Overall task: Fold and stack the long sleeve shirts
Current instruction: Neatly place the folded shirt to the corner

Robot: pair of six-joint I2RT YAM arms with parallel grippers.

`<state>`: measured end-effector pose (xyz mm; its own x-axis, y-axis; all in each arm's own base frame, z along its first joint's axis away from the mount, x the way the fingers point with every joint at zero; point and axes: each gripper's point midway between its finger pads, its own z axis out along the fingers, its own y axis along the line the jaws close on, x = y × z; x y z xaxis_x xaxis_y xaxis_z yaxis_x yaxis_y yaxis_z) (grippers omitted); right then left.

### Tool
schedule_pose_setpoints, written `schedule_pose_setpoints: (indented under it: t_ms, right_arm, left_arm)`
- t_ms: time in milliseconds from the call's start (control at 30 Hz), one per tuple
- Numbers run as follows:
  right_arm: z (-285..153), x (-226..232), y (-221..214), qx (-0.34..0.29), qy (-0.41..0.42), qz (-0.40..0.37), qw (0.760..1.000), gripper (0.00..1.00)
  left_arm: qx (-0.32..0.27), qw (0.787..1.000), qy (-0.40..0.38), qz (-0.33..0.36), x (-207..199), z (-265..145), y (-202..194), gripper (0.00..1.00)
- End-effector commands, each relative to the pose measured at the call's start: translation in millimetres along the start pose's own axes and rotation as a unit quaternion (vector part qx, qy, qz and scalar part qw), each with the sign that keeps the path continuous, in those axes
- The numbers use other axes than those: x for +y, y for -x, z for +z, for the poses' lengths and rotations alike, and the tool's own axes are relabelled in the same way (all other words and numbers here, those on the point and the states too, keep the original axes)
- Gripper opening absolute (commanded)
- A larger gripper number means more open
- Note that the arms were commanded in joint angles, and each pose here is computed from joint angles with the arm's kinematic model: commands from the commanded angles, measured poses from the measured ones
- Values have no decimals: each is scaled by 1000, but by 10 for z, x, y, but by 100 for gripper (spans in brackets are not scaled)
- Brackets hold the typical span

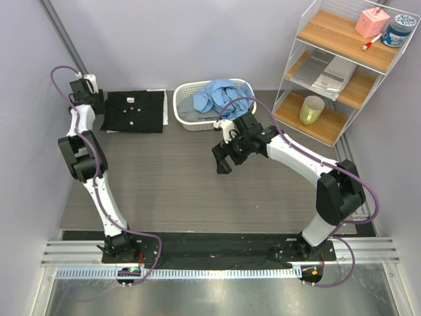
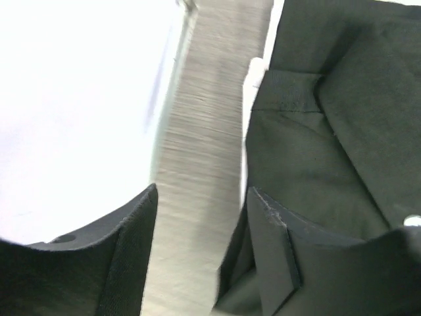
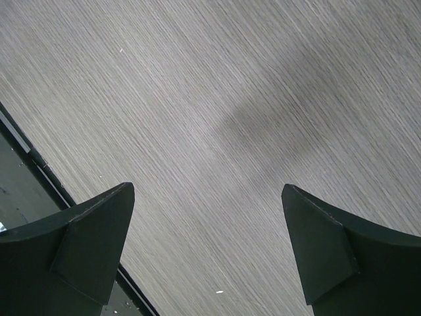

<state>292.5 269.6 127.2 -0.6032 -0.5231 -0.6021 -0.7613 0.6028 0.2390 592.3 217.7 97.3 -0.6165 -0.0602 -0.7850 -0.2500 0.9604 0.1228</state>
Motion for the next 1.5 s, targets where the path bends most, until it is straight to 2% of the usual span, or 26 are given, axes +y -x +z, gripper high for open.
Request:
schedule_pose_setpoints:
  t_ms: [0, 100, 167, 267, 467, 667, 733, 800, 833, 867, 900, 933, 967, 1000, 1067, 1100, 1233, 1267, 1300, 1333, 1367, 1400, 1467]
  right_arm:
    - [-126, 39, 204, -33, 4, -18, 999, 100]
    - [-110, 41, 179, -30, 7, -15, 999, 100]
    - [-100, 47, 168, -30, 8, -16, 999, 99]
    - [-86, 32, 152, -27, 5, -15, 1000, 100]
    - [-45, -15, 101, -18, -4, -13, 1000, 100]
    - [-72, -69, 77, -16, -16, -12, 1000, 100]
    - [-112, -77, 82, -17, -20, -13, 1000, 100]
    - [-161, -92, 94, -20, -25, -14, 999, 100]
    - [-218, -101, 100, -25, -29, -13, 999, 100]
    - [-260, -116, 109, -28, -34, -12, 999, 100]
    - [-328, -112, 140, -38, -39, -14, 998, 100]
    - [-385, -146, 141, -43, -45, -8, 998, 100]
    - [-427, -164, 136, -47, -49, -4, 998, 100]
    - [-482, -191, 149, -53, -55, 0, 997, 100]
    - [-659, -261, 167, -73, -72, 12, 995, 100]
    - [-720, -283, 170, -81, -77, 16, 994, 100]
    - [-1036, -446, 83, -111, -113, 40, 987, 100]
    - [-1095, -524, 43, -116, -123, 55, 984, 100]
    - [-1107, -570, -47, -112, -130, 67, 983, 100]
    - [-1141, -584, -94, -114, -133, 72, 982, 100]
    - [-1211, -622, -142, -119, -142, 80, 979, 100]
    - [-1193, -635, -258, -111, -145, 89, 979, 100]
    - [-1252, -631, -361, -113, -154, 93, 977, 100]
  left_arm:
    - [-80, 993, 18, 88, 147, -701, 736, 56]
    - [-76, 985, -69, 139, -200, -804, 658, 51]
    - [-54, 978, -114, 164, -380, -829, 547, 47]
    - [-24, 977, -134, 167, -464, -731, 406, 43]
    - [51, 976, -127, 167, -466, -300, -55, 41]
    - [92, 981, -31, 167, -116, 16, -278, 39]
    - [98, 983, -16, 157, -48, -24, -247, 41]
    - [84, 986, -24, 140, -57, -188, -88, 45]
    - [82, 989, -35, 121, -102, -284, -68, 50]
    - [49, 991, -48, 112, -139, -552, 206, 54]
    - [47, 991, -73, 101, -261, -697, 207, 70]
    - [35, 992, -79, 96, -308, -862, 312, 79]
    - [6, 992, -80, 93, -325, -1214, 560, 94]
    - [16, 991, -94, 90, -432, -1390, 538, 100]
    - [5, 990, -118, 78, -588, -1861, 677, 100]
    - [29, 987, -135, 81, -760, -2029, 579, 100]
    - [59, 978, -182, 77, -1211, -2706, 414, 100]
    - [85, 976, -189, 70, -1323, -2755, 232, 100]
    - [71, 972, -209, 81, -1511, -3033, 227, 100]
    - [75, 970, -216, 84, -1602, -3115, 147, 100]
    - [105, 965, -225, 86, -1744, -3150, -136, 100]
    - [89, 960, -248, 100, -1914, -3358, -172, 100]
    - [123, 950, -263, 113, -2068, -3421, -584, 100]
